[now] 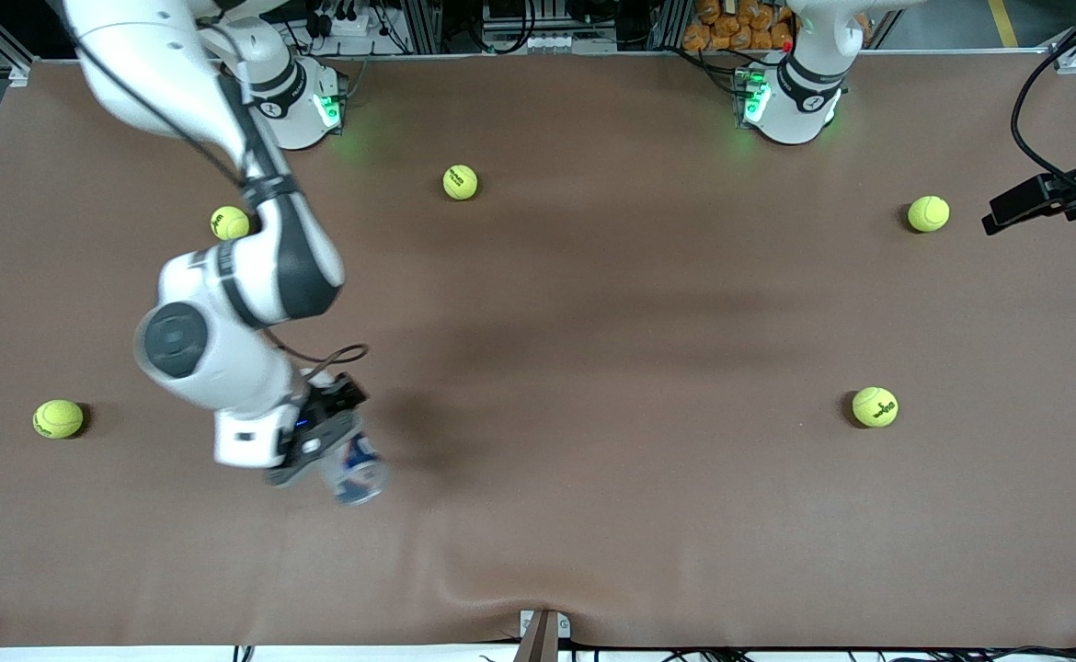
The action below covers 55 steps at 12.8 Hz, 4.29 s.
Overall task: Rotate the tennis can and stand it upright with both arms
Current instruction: 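Lift the can with the right gripper and carry it to mid-table, then hold the can with the right gripper while the left gripper approaches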
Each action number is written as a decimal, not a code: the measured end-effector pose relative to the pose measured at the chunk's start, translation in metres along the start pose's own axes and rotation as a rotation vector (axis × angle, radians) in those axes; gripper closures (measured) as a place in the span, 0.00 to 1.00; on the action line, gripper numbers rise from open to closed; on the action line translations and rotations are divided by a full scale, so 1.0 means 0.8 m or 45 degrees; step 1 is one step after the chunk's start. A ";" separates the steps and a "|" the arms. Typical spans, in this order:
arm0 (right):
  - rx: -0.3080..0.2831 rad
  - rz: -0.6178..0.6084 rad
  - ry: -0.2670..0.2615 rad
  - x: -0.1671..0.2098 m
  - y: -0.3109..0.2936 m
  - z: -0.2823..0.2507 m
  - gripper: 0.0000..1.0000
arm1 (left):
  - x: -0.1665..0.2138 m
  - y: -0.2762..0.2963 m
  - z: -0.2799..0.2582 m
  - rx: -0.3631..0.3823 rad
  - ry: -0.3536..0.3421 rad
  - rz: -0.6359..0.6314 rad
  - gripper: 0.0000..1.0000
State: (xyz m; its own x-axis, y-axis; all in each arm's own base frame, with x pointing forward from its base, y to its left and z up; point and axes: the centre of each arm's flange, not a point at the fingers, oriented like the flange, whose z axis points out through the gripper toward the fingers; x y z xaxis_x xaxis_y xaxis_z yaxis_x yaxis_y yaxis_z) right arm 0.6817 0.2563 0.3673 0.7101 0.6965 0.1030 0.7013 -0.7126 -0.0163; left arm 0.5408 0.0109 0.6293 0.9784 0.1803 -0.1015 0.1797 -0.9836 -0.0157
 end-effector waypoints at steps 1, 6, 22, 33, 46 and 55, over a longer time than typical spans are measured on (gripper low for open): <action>0.005 -0.071 0.001 0.015 -0.035 0.001 0.33 | 0.000 0.000 0.001 0.000 -0.002 0.000 0.00; -0.020 -0.459 -0.017 0.067 -0.218 0.015 0.31 | 0.001 0.001 0.011 0.004 -0.024 -0.001 0.00; -0.151 -1.121 -0.063 0.077 -0.437 0.181 0.22 | 0.011 0.013 0.034 0.011 -0.070 0.018 0.00; -0.216 -1.020 -0.107 0.069 -0.444 0.233 0.22 | 0.010 0.024 0.036 -0.039 -0.084 0.031 0.00; -0.250 -1.014 -0.073 0.077 -0.460 0.234 0.00 | 0.009 0.105 0.088 -0.200 -0.236 0.152 0.00; -0.250 -0.949 -0.100 0.076 -0.520 0.172 0.00 | 0.000 0.184 0.264 -0.623 -0.458 0.030 0.00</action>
State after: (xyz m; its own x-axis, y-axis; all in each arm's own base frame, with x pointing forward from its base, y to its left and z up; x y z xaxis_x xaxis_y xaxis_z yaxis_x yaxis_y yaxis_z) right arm 0.4418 0.6062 0.2432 0.0623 0.9966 -0.0536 0.9771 -0.0500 0.2066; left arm 0.5459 -0.1347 0.4171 0.9019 0.0627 -0.4275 0.2685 -0.8564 0.4409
